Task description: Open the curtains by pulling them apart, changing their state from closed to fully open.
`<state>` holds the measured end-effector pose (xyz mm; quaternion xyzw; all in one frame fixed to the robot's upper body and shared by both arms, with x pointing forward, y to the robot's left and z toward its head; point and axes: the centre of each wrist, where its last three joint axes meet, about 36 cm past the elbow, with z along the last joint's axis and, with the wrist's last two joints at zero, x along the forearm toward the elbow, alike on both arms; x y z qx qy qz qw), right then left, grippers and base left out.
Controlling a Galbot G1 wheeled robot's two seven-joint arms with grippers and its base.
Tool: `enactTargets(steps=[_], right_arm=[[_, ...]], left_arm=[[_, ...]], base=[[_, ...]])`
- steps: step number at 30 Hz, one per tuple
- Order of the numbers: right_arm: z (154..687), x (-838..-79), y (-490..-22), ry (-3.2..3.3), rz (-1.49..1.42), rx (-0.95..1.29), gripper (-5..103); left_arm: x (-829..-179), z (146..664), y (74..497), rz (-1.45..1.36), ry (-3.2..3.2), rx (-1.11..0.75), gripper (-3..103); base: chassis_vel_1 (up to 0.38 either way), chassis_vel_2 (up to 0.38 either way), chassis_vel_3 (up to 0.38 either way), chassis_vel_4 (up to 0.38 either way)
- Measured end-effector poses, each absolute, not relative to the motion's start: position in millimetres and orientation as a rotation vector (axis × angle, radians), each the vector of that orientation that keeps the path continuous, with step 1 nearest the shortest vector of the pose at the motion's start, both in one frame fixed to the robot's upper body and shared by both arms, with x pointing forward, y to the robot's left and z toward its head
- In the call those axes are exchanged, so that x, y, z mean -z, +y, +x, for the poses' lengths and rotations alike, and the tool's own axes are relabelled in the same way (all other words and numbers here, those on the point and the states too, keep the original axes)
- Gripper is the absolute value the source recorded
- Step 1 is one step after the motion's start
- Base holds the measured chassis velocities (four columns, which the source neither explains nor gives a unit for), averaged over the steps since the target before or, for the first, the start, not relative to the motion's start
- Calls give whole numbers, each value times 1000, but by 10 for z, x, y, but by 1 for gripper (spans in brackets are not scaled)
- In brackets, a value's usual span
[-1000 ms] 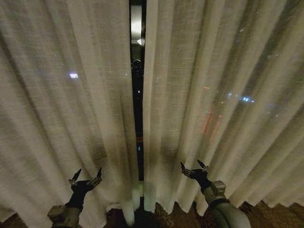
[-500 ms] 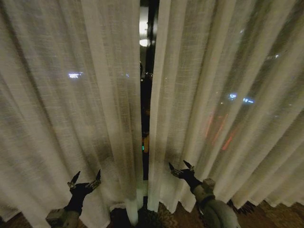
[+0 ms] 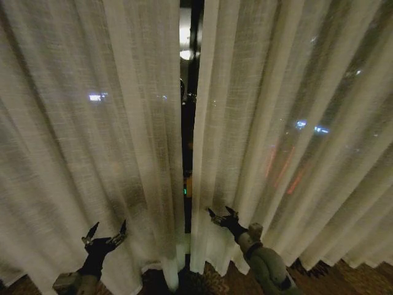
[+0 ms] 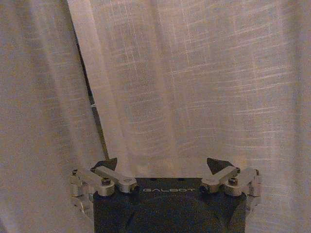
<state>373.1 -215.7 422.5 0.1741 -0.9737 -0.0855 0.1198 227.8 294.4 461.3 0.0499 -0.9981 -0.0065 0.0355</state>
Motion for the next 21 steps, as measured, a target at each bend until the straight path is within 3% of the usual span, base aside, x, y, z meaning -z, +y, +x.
enactTargets(steps=[19,21], right_arm=[[4407,-4172,-1939,-2889,409,376,101],[4423,-4192,-1923,-2895,410,383,97]], left_arm=[[-4452,2278,3049,190,-3040,-15,100],[-4437,2285,3048,189,-3043,-21,100]], base=[[0,0,0,0],[0,0,0,0]])
